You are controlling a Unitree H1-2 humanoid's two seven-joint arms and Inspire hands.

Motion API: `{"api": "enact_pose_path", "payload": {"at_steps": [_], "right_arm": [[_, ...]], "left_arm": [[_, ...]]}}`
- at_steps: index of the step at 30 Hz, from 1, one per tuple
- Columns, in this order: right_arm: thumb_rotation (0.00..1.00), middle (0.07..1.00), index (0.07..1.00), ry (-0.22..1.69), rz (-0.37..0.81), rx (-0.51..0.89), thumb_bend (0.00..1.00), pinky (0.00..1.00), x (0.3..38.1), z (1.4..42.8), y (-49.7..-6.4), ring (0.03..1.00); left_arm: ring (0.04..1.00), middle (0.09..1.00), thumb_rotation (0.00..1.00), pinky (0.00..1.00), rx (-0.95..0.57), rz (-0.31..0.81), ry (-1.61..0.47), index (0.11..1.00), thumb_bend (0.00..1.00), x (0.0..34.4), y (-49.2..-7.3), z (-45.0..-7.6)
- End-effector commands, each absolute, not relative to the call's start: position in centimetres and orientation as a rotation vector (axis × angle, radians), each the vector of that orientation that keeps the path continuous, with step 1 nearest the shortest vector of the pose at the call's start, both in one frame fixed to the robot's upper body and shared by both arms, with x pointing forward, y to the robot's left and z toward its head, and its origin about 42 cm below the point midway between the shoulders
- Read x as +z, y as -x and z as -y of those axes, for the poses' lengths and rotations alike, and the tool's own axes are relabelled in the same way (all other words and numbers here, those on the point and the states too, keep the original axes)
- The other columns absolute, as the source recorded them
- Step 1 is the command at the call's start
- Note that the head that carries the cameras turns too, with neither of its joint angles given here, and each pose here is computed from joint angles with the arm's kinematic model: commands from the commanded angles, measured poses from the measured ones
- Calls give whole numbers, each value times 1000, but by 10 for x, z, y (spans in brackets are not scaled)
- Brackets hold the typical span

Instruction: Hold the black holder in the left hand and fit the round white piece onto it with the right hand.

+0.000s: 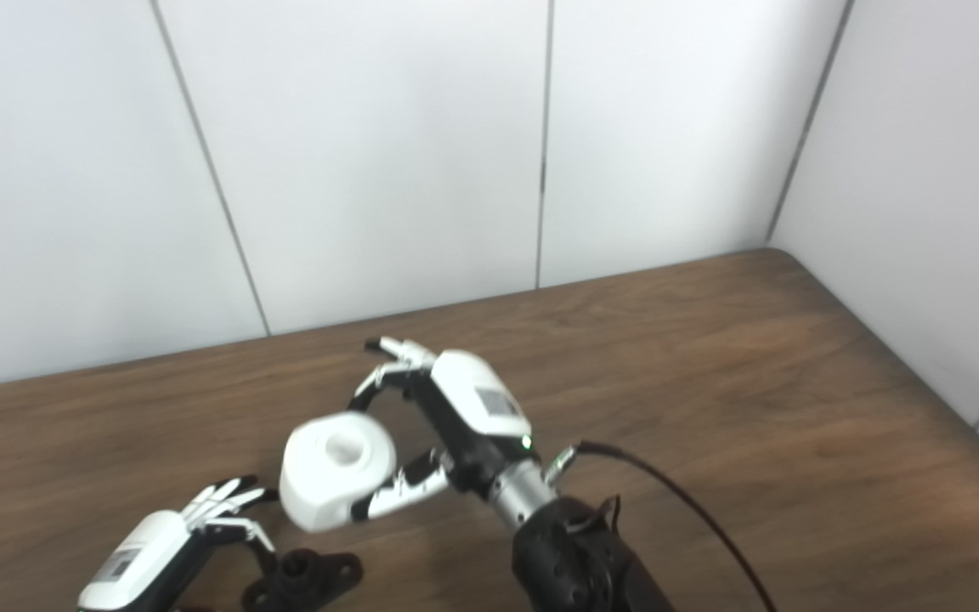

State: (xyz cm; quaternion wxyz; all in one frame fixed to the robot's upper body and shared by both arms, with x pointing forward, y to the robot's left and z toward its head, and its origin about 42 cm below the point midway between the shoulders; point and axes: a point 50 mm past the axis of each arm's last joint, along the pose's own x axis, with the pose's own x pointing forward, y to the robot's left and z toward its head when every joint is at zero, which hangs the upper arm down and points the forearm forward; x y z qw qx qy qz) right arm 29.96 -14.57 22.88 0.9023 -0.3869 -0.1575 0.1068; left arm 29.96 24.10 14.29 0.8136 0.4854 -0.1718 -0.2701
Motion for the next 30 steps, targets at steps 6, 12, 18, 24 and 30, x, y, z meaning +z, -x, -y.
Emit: {"api": "enact_pose_path", "payload": {"at_steps": [6,12,18,24,30], "right_arm": [[145,917,478,794,432,261,508,643,251,134,-287,921],[145,940,478,792,421,297,506,668,253,132,-279,945],[144,936,477,790,417,317,507,692,255,136,-271,946],[145,934,478,792,408,323,506,706,259,140,-265,950],[144,934,478,827,422,330,506,724,259,137,-259,948]], "left_arm": [[993,919,50,1000,-578,369,-1091,482,513,153,-298,-234],[983,908,49,1000,-572,356,-1082,482,514,155,-296,-228],[964,881,48,1000,-550,401,-1051,481,515,153,-296,-223],[965,881,48,1000,-541,411,-1054,481,515,153,-295,-218],[950,870,49,1000,-529,435,-1040,480,516,151,-295,-217]]}}
